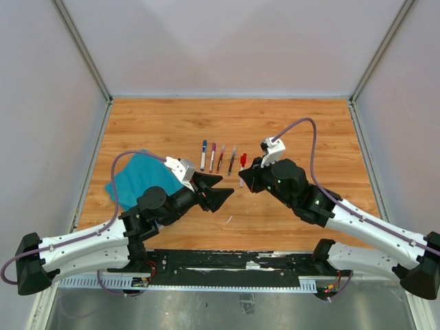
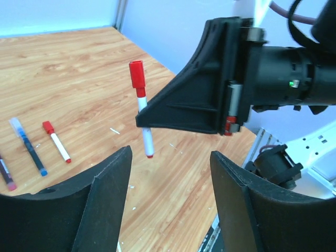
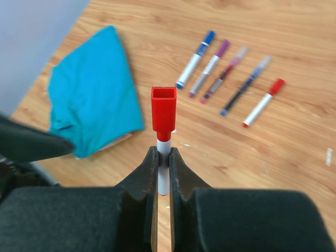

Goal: Insert the pens into the pen caps
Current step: Place the pen at the center of the board.

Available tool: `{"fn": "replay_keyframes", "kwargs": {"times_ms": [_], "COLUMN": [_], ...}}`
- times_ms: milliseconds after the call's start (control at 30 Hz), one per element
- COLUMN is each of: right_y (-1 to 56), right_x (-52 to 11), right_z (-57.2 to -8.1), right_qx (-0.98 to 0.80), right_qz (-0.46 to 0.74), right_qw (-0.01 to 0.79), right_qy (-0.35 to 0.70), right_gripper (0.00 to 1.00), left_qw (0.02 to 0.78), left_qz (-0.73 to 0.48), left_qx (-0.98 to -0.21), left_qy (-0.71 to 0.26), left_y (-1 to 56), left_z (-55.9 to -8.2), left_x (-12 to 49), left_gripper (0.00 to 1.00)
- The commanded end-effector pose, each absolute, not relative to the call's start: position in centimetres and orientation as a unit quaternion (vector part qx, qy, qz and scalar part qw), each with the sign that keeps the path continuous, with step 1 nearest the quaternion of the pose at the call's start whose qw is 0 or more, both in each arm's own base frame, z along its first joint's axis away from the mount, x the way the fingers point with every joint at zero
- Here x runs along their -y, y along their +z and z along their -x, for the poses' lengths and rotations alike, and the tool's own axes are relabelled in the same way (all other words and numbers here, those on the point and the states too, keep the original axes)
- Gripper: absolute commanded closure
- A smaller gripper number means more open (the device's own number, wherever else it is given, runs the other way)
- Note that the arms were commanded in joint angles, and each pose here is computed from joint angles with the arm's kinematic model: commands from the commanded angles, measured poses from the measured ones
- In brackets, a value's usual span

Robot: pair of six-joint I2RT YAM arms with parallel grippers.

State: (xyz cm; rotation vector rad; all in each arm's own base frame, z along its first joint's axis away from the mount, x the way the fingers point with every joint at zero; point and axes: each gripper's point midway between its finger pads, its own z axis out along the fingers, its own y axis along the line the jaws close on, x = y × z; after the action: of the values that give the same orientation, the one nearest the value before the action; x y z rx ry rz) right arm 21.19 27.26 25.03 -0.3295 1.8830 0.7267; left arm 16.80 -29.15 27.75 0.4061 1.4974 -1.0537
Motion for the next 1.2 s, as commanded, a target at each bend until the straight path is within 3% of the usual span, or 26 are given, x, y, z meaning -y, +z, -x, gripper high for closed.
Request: {"fn": "replay_keyframes", "kwargs": {"times_ms": [0,267,467,600,1167], "right_y": [22.4,17.2,13.2,11.0,4.6], "right_x": [-24.9,-21.8,-19.9,-19.7,-21.7], "right_z": [-23.5,-27.2,-29.1,-30.1,-35.6], "right_qx": [-0.832,-0.887,-0.924,-0.941,-0.957], "right_qz": [0.102,0.017,-0.027,-0.029,-0.122], "right_qw": [0.480,0.403,0.337,0.306,0.207], "right_qy": [0.259,0.223,0.177,0.142,0.162], "right_gripper": [0.97,0.97,0.97,0.97,0.95], "left_qw": [0.607,0.596,0.593,0.600,0.584], "left_qz": [-0.152,-0.132,-0.082,-0.060,-0.034], "left_qx": [-0.660,-0.681,-0.735,-0.749,-0.756], "left_qy": [-0.416,-0.404,-0.318,-0.276,-0.292], "left_y": [27.2,24.7,21.8,20.8,19.6], "left_z": [-18.3,-21.1,-24.2,-24.3,-22.3], "left_x": [28.3,26.8,23.1,20.7,18.9], "left_gripper": [0.32,0.26,0.18,0.11,0.06]}}
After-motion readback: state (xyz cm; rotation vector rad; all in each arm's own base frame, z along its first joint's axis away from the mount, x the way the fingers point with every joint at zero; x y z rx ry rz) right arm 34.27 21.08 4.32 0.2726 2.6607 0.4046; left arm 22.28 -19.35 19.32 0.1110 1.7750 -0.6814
